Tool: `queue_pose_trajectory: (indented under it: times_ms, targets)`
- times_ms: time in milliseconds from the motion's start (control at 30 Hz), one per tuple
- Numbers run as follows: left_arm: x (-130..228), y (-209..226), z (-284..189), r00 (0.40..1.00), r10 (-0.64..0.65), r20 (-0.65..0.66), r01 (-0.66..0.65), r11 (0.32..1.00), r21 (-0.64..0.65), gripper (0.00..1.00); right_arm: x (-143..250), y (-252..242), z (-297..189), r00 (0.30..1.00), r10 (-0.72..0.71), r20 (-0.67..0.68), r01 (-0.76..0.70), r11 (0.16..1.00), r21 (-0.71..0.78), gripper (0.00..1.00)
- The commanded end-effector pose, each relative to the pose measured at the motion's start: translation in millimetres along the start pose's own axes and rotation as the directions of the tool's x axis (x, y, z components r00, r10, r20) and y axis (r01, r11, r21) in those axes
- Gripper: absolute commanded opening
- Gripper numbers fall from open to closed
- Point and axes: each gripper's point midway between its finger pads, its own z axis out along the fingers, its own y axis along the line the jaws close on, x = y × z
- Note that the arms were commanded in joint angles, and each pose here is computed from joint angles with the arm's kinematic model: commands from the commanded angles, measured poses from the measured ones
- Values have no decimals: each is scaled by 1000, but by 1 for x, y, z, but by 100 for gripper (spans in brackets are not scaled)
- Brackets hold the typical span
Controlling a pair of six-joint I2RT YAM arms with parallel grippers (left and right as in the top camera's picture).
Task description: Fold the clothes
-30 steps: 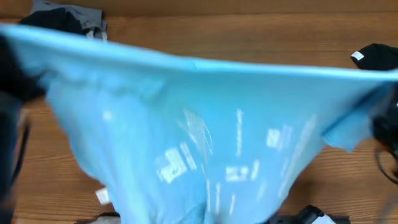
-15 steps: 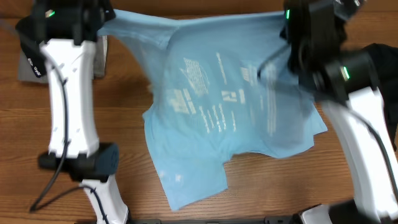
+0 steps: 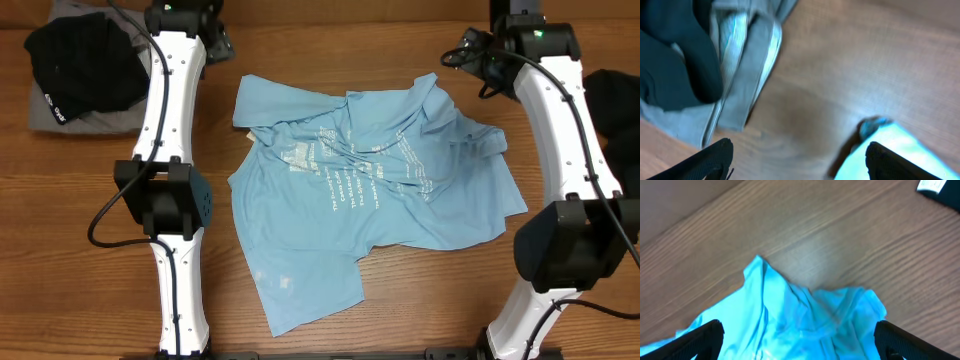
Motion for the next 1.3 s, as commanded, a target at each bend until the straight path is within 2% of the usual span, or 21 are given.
queue_pose_trajectory:
  times_ms: [0,200,333,433,567,633,700,933,1033,1133,1267]
  targets:
    - [0,0,-29,1000,2,0,-2,1000,30,88,-4,1,-26,1000,3,6,-3,999,-55,100]
    - [5,12,-74,1000,20,-6,-20,999,42,87,8,0,-29,999,-5,-48,2,998,-61,100]
    - [9,-5,-104,990,140,-1,-137,972,191,86,16,7,-30,996,-9,-88,0,994,-109,100]
    - [27,-21,-106,979,193,-64,-165,939,301,85,23,17,-32,992,-14,-126,-7,986,-164,100]
    - [76,-35,-101,925,288,-246,-173,899,402,85,34,20,-34,984,-23,-174,-10,983,-185,100]
    - [99,-40,-100,883,343,-320,-187,883,431,85,38,17,-34,981,-25,-192,-9,985,-174,100]
    - [108,-41,-99,868,356,-345,-194,884,425,83,42,15,-34,978,-27,-206,-8,986,-165,100]
    - [104,-47,-119,887,349,-304,-198,880,433,84,50,-4,-22,976,-25,-214,11,998,-67,100]
    - [94,-33,-130,912,305,-273,-191,906,377,84,56,-13,-14,975,-26,-222,21,999,-26,100]
    - [76,-11,-151,949,241,-204,-172,937,304,84,61,-15,-5,973,-27,-231,24,1000,-15,100]
    - [53,-3,-177,976,196,-91,-156,931,331,83,65,-15,3,972,-16,-233,13,1000,-15,100]
